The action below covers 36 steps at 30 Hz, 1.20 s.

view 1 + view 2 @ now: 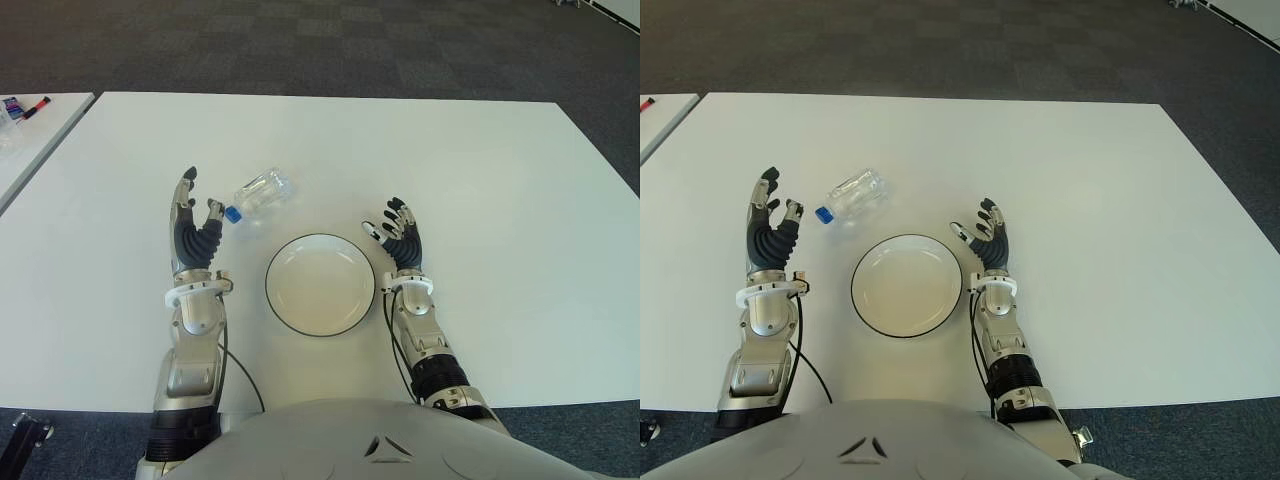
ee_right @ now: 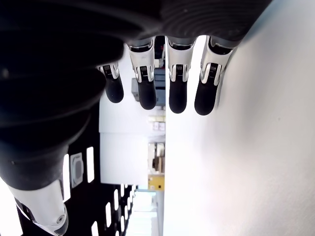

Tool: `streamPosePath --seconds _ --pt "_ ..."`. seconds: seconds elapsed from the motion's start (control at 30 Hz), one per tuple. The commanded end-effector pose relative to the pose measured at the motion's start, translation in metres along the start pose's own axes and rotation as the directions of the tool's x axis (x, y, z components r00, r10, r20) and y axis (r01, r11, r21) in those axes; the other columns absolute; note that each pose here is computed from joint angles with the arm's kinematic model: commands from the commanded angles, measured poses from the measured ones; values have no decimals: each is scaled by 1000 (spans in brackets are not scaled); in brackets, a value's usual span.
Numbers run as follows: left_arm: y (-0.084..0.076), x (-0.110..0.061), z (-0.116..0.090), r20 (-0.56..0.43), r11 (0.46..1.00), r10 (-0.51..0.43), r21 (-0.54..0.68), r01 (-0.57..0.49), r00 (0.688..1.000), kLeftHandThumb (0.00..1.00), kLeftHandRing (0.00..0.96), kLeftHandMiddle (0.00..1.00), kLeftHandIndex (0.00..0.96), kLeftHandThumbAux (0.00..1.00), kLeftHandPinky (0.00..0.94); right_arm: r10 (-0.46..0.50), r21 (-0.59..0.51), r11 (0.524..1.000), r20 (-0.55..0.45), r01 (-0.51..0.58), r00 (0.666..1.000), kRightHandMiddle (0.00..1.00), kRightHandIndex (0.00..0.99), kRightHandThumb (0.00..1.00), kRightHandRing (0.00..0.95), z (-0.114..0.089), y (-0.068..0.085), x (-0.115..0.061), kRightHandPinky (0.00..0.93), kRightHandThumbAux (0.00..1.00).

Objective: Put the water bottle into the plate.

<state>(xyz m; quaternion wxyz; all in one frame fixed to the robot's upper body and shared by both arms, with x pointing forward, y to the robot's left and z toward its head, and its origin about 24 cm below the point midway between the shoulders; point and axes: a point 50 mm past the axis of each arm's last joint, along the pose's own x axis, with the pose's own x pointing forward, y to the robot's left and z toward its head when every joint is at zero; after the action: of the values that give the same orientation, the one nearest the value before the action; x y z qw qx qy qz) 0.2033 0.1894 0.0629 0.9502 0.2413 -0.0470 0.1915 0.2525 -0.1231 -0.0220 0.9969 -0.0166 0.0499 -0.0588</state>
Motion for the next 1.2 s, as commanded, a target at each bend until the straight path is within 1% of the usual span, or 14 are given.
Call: streamPosePath --seconds 0.03,0.17,0.3,0.43,0.63,1.03,1.2 --pt "4 2 7 21 1000 -16 3 16 1000 669 79 89 78 478 128 0 40 999 -78 3 997 150 118 579 150 -12 9 -6 209 729" --pt "6 1 13 42 998 -35 -56 37 999 681 99 106 75 481 158 2 42 999 -80 1 997 146 117 581 145 -12 9 -5 201 724" --pt "9 0 18 65 995 -37 -88 43 997 705 127 133 85 504 176 3 41 999 -81 0 997 144 116 576 144 -12 9 -5 203 724" --pt "11 -1 22 94 994 -41 -101 51 995 712 134 140 93 524 166 4 40 999 -81 -1 997 145 115 577 144 -13 10 -4 204 724" --pt "13 -1 25 126 993 -41 -101 54 991 699 117 126 101 559 144 3 39 999 -78 0 997 149 118 580 146 -13 10 -4 204 722" --pt "12 4 25 141 997 -66 -29 71 988 671 112 124 100 575 161 4 34 999 -75 -2 997 147 117 559 146 -13 11 -3 203 727" --pt "7 14 20 142 994 -93 77 83 986 658 104 105 92 575 158 6 32 999 -78 -4 997 149 115 556 150 -14 12 -3 212 729"
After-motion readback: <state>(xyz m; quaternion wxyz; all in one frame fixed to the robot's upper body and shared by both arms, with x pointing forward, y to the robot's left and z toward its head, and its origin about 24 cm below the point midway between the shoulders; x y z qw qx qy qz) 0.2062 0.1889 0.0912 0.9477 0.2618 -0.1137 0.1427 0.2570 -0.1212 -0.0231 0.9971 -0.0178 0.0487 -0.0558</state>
